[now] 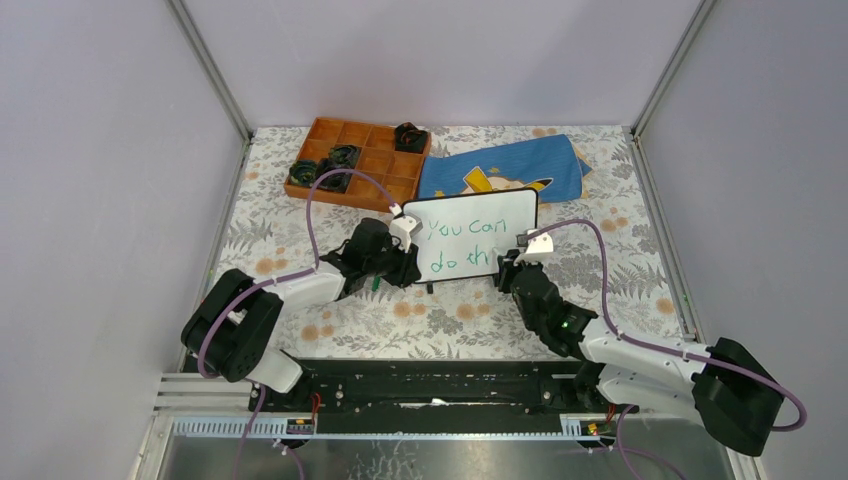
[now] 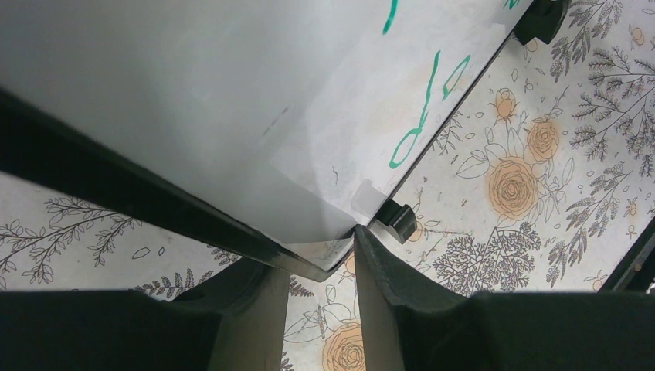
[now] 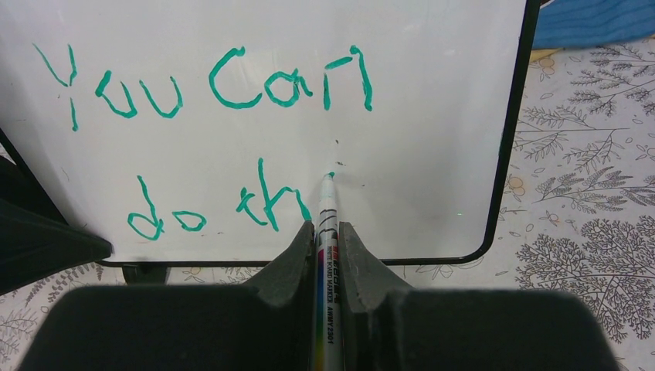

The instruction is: Write a sentence on the whiteboard

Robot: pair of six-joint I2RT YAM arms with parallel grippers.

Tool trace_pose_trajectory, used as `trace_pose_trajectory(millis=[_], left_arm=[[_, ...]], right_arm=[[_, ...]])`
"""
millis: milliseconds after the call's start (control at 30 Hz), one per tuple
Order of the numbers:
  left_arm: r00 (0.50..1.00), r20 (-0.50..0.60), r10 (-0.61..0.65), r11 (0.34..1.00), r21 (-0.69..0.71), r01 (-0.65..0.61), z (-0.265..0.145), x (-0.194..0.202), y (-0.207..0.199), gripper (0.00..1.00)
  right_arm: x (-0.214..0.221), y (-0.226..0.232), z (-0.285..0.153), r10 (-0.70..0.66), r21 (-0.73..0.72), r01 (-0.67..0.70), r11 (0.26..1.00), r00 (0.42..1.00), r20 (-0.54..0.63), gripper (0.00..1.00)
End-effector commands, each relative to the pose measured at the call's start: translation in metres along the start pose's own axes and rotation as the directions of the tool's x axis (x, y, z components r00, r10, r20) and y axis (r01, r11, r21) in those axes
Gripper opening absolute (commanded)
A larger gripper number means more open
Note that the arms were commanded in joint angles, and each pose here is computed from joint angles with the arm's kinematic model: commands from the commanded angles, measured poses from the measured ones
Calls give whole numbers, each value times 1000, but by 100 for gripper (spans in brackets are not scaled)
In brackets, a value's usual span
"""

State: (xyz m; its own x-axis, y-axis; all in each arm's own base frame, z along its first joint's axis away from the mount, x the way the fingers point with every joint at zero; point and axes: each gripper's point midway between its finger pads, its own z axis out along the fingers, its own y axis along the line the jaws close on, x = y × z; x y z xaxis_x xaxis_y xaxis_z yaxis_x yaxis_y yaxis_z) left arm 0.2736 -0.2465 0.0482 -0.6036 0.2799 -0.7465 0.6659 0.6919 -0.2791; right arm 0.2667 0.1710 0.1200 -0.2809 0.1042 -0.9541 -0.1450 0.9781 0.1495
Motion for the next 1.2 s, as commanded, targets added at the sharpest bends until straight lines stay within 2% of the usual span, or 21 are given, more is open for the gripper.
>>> trace_pose_trajectory(millis=[0,200,633,1167], left_arm=[[999,-20,26,1000,-8,-26,2,2,0,40],[999,-18,26,1000,-9,-27,2,2,0,40],[1000,-18,25,1000,-13,-25,2,2,1,40],[999,-20,27,1000,-12,-27,2,2,1,40]], right_arm=[[-26,4,-1,67,-10,-66,998,996,54,0],[-29,1,-10,65,-29,-64,998,997,51,0],[-6,0,-15,59,-53,-59,997,998,-7,0],[-13,4,-5,82,-28,-81,996,997,16,0]])
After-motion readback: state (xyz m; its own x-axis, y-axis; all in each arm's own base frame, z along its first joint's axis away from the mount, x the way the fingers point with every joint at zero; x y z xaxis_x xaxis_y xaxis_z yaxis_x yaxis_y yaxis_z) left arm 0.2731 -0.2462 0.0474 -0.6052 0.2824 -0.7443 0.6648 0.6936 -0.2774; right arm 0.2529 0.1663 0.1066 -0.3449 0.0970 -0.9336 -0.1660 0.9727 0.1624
